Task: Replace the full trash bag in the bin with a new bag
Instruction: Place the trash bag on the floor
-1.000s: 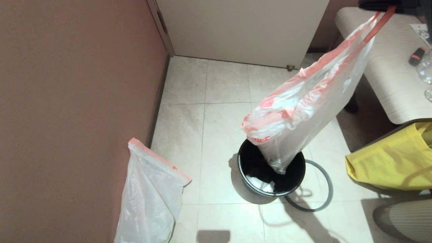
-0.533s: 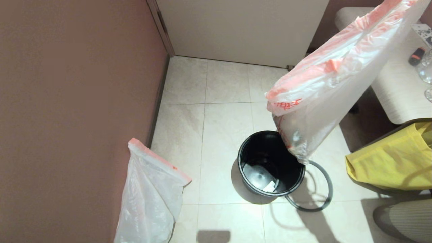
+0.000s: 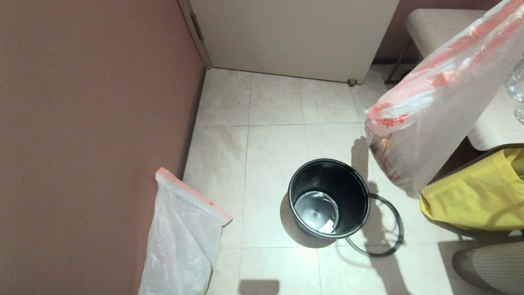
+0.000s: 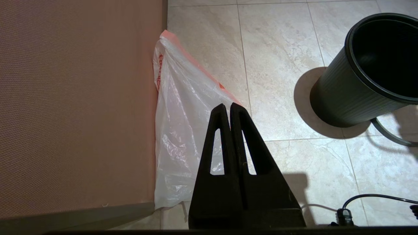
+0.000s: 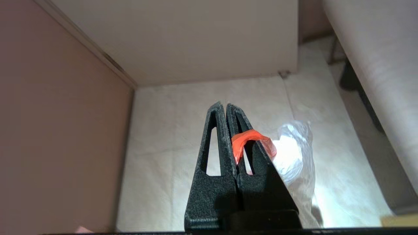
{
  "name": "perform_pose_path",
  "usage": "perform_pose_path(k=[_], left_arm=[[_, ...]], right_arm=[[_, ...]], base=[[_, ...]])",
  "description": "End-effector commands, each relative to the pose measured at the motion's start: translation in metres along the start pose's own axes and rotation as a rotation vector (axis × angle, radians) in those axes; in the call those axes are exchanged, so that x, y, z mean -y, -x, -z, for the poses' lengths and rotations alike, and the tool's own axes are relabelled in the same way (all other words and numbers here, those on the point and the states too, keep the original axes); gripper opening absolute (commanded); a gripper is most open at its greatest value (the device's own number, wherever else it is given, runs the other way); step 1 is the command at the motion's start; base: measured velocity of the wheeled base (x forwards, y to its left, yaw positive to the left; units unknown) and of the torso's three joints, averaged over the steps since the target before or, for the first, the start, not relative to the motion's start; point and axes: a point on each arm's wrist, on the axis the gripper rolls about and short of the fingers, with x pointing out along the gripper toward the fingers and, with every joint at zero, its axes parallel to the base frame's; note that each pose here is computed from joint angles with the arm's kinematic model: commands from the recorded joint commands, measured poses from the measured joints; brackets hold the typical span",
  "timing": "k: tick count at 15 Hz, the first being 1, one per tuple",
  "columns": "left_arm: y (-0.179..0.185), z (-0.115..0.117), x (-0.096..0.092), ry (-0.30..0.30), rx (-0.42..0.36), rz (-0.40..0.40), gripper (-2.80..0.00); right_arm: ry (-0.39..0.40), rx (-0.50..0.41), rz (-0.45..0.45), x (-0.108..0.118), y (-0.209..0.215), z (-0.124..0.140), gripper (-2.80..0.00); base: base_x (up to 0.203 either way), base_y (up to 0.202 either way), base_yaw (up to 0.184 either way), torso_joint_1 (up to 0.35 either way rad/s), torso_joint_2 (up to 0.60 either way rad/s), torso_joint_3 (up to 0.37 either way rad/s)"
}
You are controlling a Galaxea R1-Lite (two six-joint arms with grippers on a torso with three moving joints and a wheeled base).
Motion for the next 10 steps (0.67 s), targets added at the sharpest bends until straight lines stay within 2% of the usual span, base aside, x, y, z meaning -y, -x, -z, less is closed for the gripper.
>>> perform_pose_path(k=[1, 3, 5, 8, 10], left_arm=[[0.0, 0.0, 0.0, 0.0, -0.001, 0.0, -2.8], [0.0, 0.0, 0.0, 0.001, -0.001, 0.0, -2.8], [0.0, 0.0, 0.0, 0.0, -0.001, 0.0, -2.8], [0.0, 0.0, 0.0, 0.001, -0.001, 0.0, -2.8], [0.0, 0.0, 0.0, 0.001, -0.001, 0.0, -2.8]], right_arm=[[0.015, -0.074, 0.053, 0.016, -0.026, 0.02, -2.8], [-0.023, -0.164, 0.047, 0.036, -0.052, 0.042, -2.8], [-0.051, -0.224, 0.083, 0.063, -0.086, 0.066, -2.8], [-0.046, -0.226, 0.143, 0.112, -0.143, 0.108, -2.8], [-0.011, -0.224, 0.177, 0.146, -0.173, 0.137, -2.8]], base=[[0.0, 0.0, 0.0, 0.0, 0.0, 0.0], [0.0, 0.0, 0.0, 0.0, 0.0, 0.0], [0.0, 0.0, 0.0, 0.0, 0.0, 0.0], [0.0, 0.0, 0.0, 0.0, 0.0, 0.0], [0.0, 0.0, 0.0, 0.0, 0.0, 0.0]])
